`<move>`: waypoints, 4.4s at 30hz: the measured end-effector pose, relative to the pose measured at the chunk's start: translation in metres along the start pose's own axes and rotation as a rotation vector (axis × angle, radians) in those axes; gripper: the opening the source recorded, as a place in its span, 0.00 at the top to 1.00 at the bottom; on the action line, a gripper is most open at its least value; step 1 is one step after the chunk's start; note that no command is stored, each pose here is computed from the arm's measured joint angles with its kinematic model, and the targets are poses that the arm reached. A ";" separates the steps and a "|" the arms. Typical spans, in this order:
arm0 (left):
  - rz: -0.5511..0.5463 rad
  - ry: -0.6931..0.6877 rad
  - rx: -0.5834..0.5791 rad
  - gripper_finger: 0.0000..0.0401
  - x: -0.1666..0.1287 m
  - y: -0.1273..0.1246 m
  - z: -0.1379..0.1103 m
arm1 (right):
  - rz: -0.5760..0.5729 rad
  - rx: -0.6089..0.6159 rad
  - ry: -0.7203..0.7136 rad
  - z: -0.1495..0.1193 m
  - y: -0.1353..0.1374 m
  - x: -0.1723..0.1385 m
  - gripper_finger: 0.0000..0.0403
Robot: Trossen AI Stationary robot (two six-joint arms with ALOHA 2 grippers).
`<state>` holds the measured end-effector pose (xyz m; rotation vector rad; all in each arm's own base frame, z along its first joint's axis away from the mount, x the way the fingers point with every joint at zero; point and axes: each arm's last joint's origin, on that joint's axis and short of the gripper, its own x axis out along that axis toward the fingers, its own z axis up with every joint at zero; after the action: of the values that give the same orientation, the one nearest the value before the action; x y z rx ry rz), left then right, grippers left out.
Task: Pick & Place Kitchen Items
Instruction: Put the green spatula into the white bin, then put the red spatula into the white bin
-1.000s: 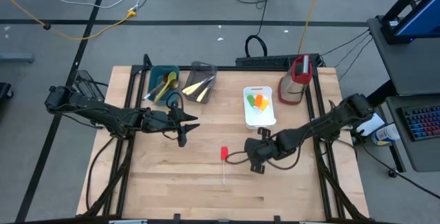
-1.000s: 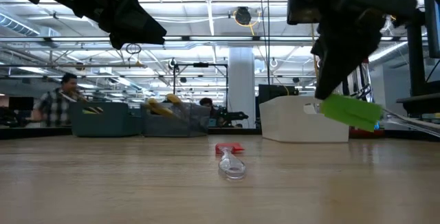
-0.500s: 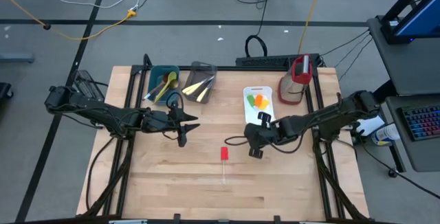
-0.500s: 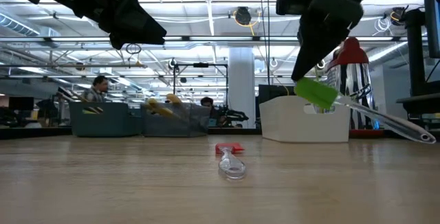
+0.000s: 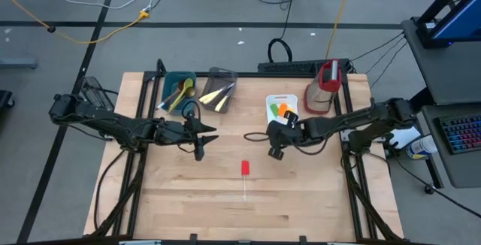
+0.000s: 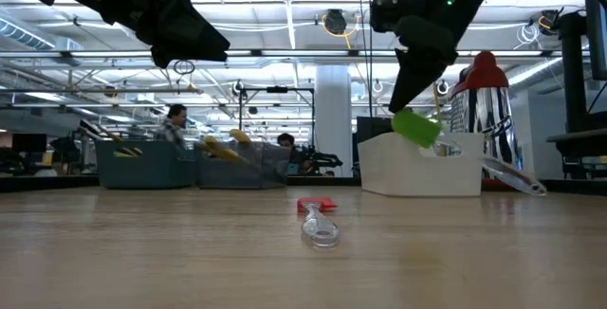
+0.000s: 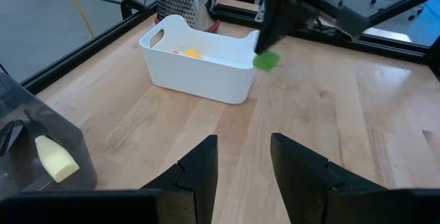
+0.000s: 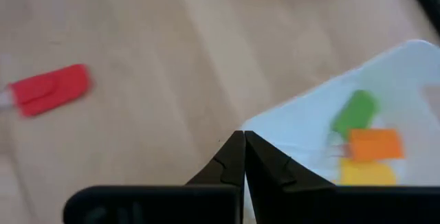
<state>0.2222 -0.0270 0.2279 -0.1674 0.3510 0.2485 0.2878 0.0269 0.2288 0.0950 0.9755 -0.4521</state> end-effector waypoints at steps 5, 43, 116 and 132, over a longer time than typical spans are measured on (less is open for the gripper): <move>0.000 0.000 -0.003 0.65 0.000 0.000 0.000 | -0.036 0.025 -0.042 0.007 -0.017 -0.007 1.00; 0.000 0.000 -0.028 0.65 0.000 0.000 0.000 | -0.222 0.255 -0.103 -0.010 -0.125 0.038 1.00; -0.041 -0.015 -0.298 0.65 -0.002 -0.007 0.001 | 0.236 0.030 -0.580 -0.024 -0.034 0.019 0.65; -0.037 -0.010 -0.239 0.65 -0.002 -0.007 0.000 | 0.524 0.128 -0.622 -0.028 0.041 0.036 0.48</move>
<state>0.2220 -0.0342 0.2297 -0.4070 0.3078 0.2544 0.3003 0.0596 0.1782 0.2980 0.2853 -0.0433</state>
